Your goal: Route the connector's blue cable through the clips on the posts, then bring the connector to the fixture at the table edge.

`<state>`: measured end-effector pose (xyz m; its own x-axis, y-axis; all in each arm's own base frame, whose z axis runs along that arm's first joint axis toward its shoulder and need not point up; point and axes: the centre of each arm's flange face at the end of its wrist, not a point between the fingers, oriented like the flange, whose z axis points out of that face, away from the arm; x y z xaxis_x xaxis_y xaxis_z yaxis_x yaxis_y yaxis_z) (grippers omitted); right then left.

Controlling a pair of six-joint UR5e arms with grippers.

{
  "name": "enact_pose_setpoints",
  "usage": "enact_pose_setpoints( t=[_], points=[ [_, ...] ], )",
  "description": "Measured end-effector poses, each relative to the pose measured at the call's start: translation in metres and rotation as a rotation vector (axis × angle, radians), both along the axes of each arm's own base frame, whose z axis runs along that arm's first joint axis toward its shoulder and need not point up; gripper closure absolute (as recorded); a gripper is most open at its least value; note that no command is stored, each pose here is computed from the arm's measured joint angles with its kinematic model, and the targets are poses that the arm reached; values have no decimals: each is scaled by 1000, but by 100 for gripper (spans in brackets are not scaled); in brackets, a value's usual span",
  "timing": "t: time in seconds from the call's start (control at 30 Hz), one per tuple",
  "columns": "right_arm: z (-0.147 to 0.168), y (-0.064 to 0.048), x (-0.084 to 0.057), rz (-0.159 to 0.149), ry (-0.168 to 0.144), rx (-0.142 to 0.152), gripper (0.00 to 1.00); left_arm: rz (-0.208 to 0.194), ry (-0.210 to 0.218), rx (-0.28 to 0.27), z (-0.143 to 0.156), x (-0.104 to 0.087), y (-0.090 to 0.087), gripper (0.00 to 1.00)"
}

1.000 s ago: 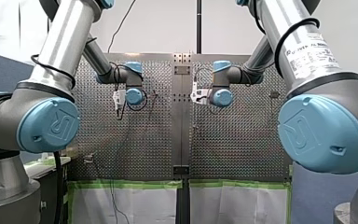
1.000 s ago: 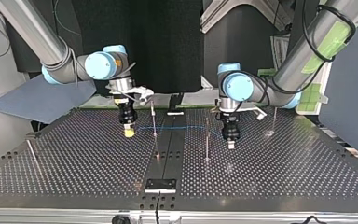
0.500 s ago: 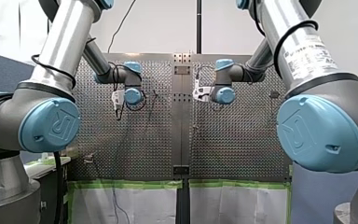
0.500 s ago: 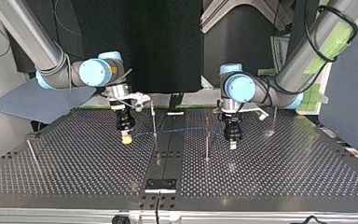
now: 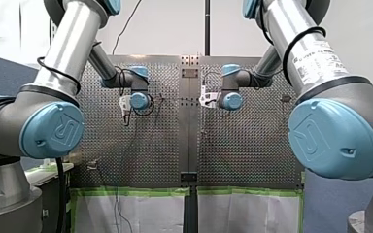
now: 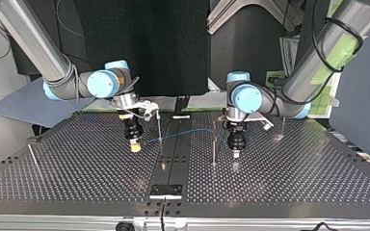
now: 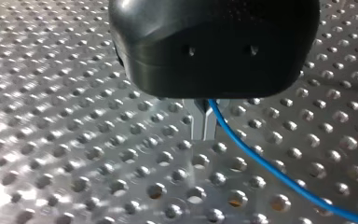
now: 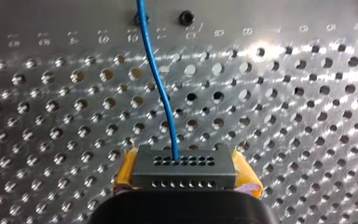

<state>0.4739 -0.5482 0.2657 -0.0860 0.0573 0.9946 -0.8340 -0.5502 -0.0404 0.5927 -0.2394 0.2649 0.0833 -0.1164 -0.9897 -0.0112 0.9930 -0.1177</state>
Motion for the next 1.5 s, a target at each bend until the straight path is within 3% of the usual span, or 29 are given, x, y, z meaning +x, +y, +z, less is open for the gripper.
enact_pose_setpoints(
  t=[0.33,0.57,0.6,0.63,0.67,0.7,0.77,1.0,1.07,1.1,1.13,1.17,1.23,1.5],
  points=[
    [4,-4,1,-2,1,-3,100,53,39,5,-7,0,3,100],
    [4,-2,1,-1,8,1,100,61,51,14,-3,-9,1,100],
    [4,-2,2,0,9,1,100,61,48,14,-1,-11,1,90],
    [4,-2,2,0,9,2,100,60,42,13,2,-12,1,90],
    [3,-2,2,1,10,3,100,58,34,13,5,-13,1,76],
    [3,-2,2,1,10,3,100,56,29,13,6,-14,0,76],
    [3,-1,2,1,12,6,100,54,20,13,9,-14,0,57],
    [1,1,3,2,19,15,100,65,18,12,10,-16,-1,57],
    [1,1,3,1,20,17,100,67,22,11,9,-17,-1,47],
    [1,2,3,1,20,18,100,68,23,10,9,-17,0,25],
    [1,2,4,2,21,19,100,68,25,9,9,-17,0,25],
    [0,2,4,2,21,19,100,68,28,9,8,-17,1,5],
    [0,2,4,1,22,20,100,67,31,5,7,-18,2,0],
    [0,2,3,1,25,21,100,41,64,-33,-8,-26,6,0]
  ],
)
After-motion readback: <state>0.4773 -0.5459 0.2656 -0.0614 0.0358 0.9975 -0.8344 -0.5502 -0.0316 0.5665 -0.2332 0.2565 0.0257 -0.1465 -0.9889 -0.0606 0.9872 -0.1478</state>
